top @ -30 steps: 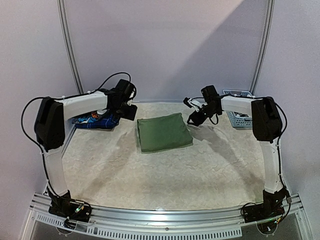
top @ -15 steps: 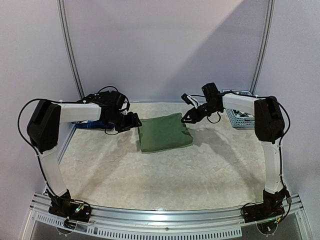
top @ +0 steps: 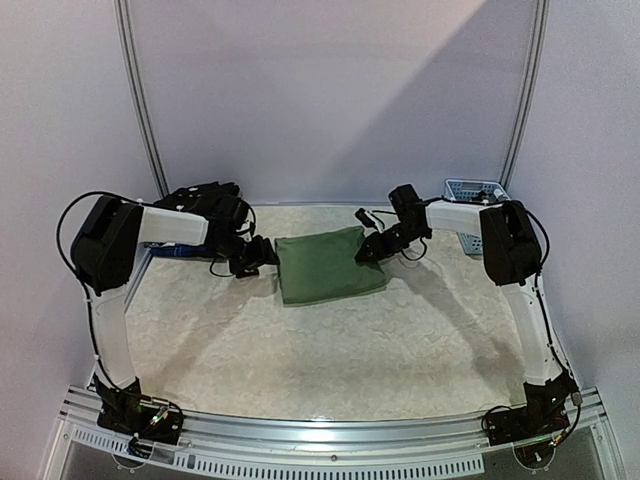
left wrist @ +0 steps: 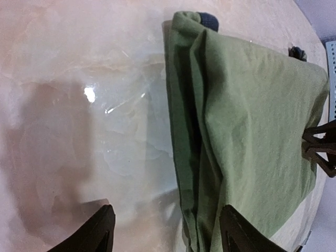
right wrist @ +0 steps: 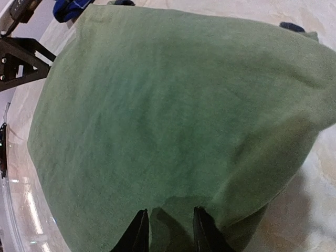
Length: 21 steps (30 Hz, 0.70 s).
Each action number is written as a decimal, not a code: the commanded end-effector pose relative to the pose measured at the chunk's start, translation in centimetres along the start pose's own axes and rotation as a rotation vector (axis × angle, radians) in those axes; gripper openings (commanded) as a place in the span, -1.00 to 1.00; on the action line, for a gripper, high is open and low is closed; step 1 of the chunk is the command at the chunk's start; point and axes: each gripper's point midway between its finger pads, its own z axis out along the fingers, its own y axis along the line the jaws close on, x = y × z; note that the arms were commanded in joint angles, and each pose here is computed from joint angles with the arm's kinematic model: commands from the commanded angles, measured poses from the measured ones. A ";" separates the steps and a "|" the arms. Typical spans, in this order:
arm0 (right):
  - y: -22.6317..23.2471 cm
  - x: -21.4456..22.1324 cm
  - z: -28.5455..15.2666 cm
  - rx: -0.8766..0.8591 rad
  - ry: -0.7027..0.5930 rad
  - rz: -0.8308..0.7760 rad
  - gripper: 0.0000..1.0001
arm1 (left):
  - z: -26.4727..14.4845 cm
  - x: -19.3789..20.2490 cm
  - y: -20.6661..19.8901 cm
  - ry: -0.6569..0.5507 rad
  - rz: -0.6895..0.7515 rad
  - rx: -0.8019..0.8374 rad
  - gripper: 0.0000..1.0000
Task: Fold and stack the mixed laundry pile
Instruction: Pick up the square-folded tank top from the center of the board.
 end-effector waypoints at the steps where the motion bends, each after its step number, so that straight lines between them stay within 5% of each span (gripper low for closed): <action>1: -2.1 1.9 1.3 0.071 0.065 0.097 -0.47 | 1.9 0.5 0.5 0.057 -0.047 0.078 0.37; 21: -2.7 3.5 2.5 0.060 0.107 0.152 -0.58 | 3.3 3.7 -1.2 0.208 -0.095 0.234 0.32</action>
